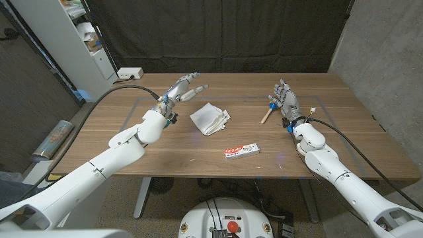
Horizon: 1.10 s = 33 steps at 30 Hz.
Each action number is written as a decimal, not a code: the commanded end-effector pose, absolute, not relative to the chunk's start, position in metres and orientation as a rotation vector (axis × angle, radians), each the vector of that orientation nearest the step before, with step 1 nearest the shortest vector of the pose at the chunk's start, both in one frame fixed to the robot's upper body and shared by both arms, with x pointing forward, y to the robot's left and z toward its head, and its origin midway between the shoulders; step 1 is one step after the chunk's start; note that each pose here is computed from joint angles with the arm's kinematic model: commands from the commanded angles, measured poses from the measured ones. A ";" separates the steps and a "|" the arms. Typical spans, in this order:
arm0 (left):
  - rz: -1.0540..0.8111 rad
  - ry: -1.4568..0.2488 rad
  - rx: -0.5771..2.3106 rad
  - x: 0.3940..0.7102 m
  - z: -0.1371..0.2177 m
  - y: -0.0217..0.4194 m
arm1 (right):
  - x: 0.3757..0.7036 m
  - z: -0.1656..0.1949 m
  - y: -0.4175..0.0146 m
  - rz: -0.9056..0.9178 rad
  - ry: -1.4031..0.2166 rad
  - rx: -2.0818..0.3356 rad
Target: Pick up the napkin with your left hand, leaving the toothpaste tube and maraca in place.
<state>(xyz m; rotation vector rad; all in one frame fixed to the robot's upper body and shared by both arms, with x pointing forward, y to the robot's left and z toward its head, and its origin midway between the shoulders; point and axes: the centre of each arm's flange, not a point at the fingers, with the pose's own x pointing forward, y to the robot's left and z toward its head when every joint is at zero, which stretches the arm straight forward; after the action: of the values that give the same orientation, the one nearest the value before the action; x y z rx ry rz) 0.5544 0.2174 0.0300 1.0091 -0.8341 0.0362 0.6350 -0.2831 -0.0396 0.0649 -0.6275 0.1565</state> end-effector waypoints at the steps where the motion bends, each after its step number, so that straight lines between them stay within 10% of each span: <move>1: 0.018 -0.802 1.068 0.556 0.028 0.212 | 0.634 -0.033 -0.284 0.159 -0.642 0.060; 33: 0.028 -0.752 1.140 0.574 0.009 0.200 | 0.637 -0.031 -0.279 0.152 -0.647 0.062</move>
<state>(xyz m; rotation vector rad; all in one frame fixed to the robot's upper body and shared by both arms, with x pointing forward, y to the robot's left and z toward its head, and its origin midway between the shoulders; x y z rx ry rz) 0.5692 0.2044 0.0162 1.1201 -0.7685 0.0143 0.6352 -0.2800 -0.0320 0.0604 -0.6470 0.1583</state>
